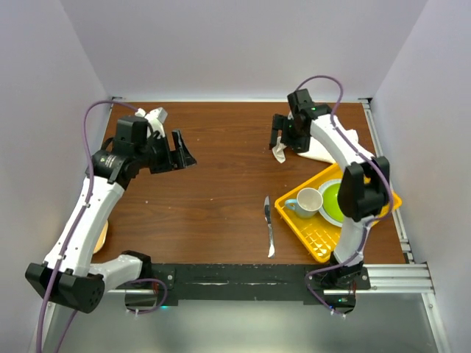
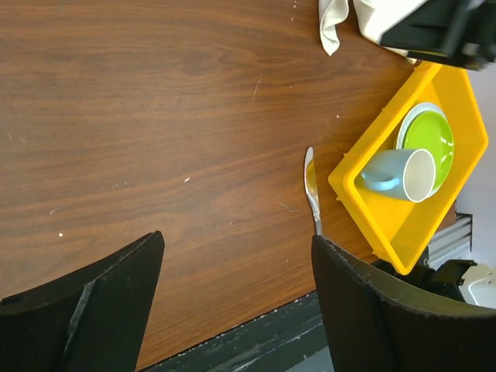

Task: Fold the napkin, place the utensils inside, and roll it up
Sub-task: Move the napkin to the centre of the board

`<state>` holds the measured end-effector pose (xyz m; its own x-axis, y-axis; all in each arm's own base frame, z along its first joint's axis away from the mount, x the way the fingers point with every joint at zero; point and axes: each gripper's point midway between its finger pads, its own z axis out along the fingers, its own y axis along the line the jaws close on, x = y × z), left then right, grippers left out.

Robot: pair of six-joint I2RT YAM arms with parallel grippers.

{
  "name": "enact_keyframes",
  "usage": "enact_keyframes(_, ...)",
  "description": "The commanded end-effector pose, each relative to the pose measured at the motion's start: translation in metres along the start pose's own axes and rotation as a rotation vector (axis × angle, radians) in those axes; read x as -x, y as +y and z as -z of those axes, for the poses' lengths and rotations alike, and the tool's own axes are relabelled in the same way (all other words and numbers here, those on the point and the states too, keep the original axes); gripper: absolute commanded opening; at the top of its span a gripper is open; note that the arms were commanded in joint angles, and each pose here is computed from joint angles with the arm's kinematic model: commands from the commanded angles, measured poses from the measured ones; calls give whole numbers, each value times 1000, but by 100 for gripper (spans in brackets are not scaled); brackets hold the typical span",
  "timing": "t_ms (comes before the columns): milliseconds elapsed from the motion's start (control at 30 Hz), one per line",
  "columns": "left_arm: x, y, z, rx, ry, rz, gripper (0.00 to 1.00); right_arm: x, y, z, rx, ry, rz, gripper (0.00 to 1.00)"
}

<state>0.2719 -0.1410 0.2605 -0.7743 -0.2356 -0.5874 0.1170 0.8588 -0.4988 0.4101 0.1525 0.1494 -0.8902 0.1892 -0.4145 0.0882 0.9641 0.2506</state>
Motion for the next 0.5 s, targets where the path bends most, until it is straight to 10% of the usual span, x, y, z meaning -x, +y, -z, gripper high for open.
enact_keyframes(0, 14, -8, 25, -25, -102, -76, 82, 29, -1, -42, -31, -111, 5, 81)
enact_keyframes(367, 17, 0, 31, 33, -118, -137, 82, 62, -17, -117, -115, -219, 31, 65)
enact_keyframes(467, 17, 1, 31, 40, -118, -120, 82, 63, -11, -134, -106, -197, 70, 32)
